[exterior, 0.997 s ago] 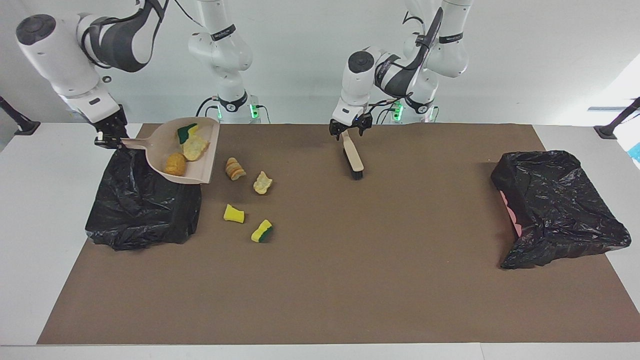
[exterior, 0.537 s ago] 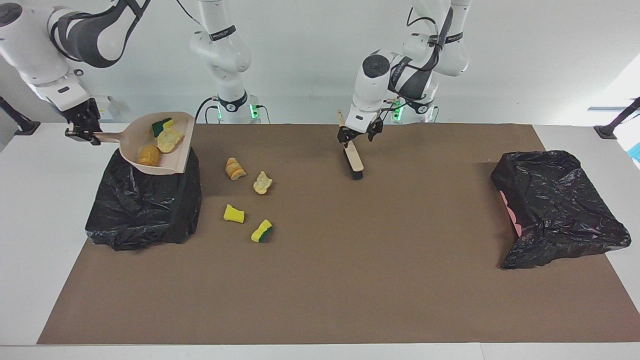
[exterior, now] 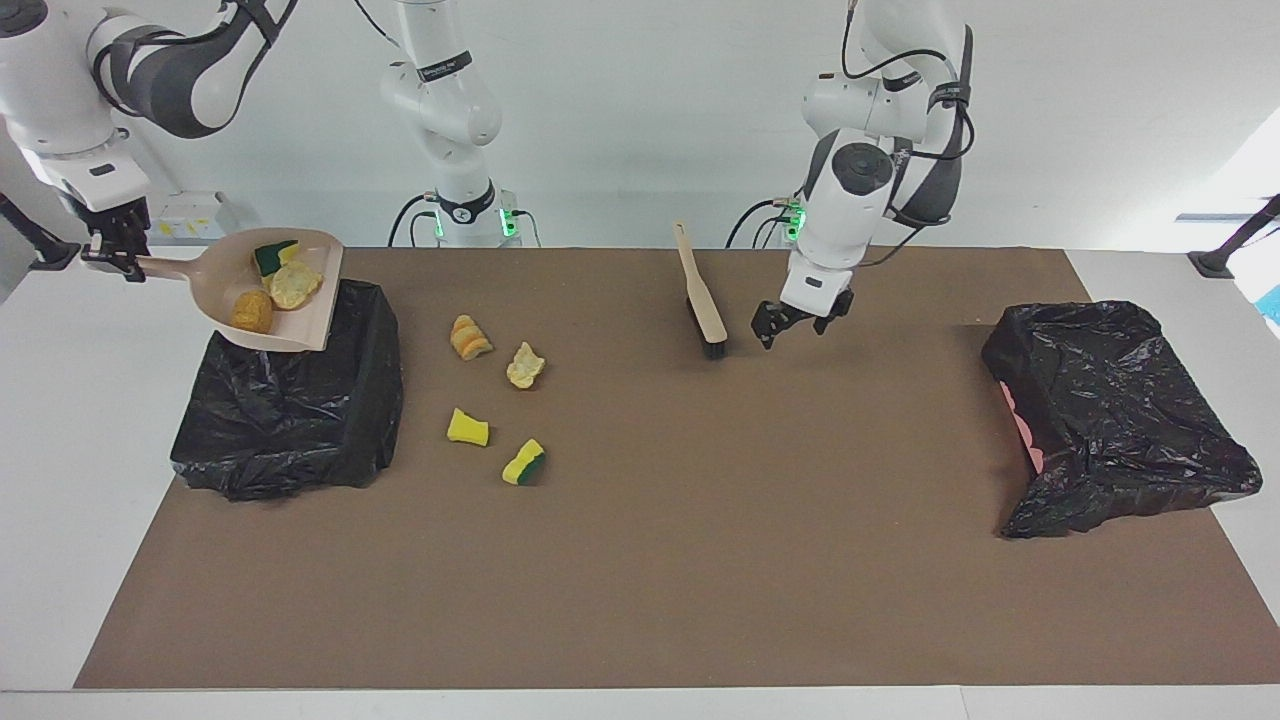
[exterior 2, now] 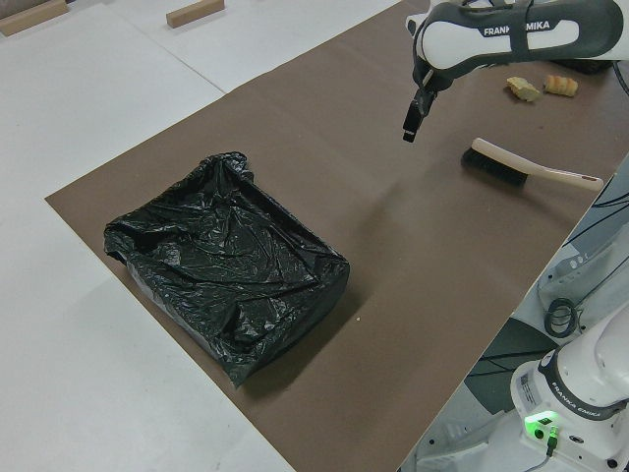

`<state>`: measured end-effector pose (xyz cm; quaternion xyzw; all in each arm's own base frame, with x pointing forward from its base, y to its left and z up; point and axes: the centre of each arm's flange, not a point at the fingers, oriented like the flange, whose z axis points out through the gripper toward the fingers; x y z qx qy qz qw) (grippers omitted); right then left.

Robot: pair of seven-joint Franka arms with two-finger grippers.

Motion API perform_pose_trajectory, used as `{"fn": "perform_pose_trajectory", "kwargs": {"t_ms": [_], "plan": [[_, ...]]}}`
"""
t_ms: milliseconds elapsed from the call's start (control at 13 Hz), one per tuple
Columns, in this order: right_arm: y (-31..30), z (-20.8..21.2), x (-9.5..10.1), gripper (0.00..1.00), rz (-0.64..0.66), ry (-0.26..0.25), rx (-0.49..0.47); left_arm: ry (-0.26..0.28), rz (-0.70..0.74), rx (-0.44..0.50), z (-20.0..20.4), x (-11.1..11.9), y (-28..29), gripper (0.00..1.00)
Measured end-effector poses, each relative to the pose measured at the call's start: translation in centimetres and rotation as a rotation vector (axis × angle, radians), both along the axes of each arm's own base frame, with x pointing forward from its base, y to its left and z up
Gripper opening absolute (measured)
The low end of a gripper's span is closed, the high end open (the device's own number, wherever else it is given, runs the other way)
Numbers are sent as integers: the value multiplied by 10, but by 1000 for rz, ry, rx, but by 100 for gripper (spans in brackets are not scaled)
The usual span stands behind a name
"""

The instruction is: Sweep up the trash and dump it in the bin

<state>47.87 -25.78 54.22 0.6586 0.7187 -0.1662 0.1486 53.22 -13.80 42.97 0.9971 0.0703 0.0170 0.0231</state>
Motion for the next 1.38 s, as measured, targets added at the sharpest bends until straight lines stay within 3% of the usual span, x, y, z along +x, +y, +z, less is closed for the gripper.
{"fn": "perform_pose_trajectory", "kwargs": {"t_ms": [307, 613, 843, 1380], "plan": [[33, -11, 3, 31, -44, 3, -152, 12, -105, 7, 52, 20, 48, 100], [89, -16, -20, 31, -86, -87, -333, 64, -180, 9, 108, 22, 86, 100], [120, -14, -37, 31, -46, -137, -443, 67, -188, 8, 150, 19, 87, 100], [127, 1, -38, 31, 51, -143, -615, 80, -252, 9, 167, 6, 93, 100]]}}
